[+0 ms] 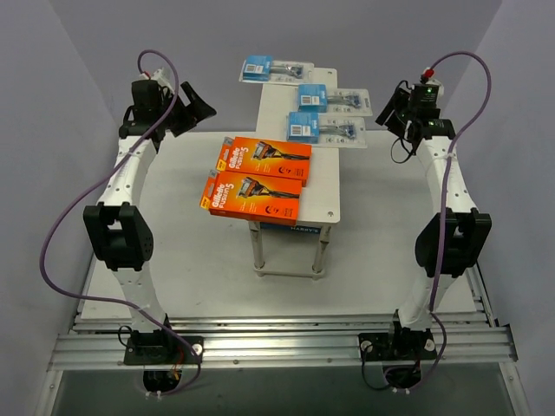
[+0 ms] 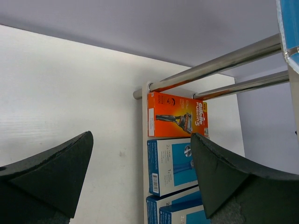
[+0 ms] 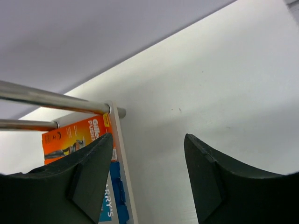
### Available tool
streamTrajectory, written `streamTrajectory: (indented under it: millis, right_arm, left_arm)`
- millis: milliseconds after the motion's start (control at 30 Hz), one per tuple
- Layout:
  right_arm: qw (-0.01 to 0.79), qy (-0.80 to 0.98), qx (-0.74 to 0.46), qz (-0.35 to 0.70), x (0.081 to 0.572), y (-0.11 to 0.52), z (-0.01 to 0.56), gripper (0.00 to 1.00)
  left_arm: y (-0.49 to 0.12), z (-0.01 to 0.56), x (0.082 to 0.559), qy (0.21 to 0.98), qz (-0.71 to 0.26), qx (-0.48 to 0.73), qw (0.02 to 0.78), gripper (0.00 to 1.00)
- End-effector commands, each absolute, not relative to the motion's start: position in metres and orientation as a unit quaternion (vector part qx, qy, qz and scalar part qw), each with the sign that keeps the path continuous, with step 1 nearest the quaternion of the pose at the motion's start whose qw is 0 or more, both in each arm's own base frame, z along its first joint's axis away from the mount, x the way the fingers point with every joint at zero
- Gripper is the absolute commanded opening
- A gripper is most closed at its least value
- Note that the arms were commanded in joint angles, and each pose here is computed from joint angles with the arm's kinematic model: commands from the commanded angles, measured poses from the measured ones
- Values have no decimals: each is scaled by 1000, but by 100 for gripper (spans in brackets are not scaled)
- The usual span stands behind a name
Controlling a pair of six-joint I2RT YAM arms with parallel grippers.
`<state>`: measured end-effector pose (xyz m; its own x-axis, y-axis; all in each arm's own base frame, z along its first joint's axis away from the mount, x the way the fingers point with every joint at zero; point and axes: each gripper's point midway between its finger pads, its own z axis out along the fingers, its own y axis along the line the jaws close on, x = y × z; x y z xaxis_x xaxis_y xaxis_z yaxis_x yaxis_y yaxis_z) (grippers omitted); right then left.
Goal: Place and organize the shaving razors onto the shelf
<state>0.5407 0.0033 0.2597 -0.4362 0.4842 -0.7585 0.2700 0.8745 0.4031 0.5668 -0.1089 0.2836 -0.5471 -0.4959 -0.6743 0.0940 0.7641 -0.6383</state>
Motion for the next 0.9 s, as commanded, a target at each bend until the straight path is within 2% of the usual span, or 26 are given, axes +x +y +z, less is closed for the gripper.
streamTrajectory:
  millis: [0, 333, 533, 867]
  right_arm:
    - [481, 843, 230, 72, 538, -15, 272, 58]
    - [517, 826, 220, 49, 544, -23, 300, 62]
    - [518, 834, 183, 37, 547, -12, 302, 63]
    - [513, 839, 180, 16, 528, -17, 297, 64]
  left_arm:
    - [-107, 273, 569, 837, -303, -117, 441, 94]
    - [-135, 299, 561, 833, -315, -84, 448, 94]
    - [-152, 290, 533, 845, -307, -66, 433, 94]
    - [-145, 300, 489, 855, -282, -61, 432, 94]
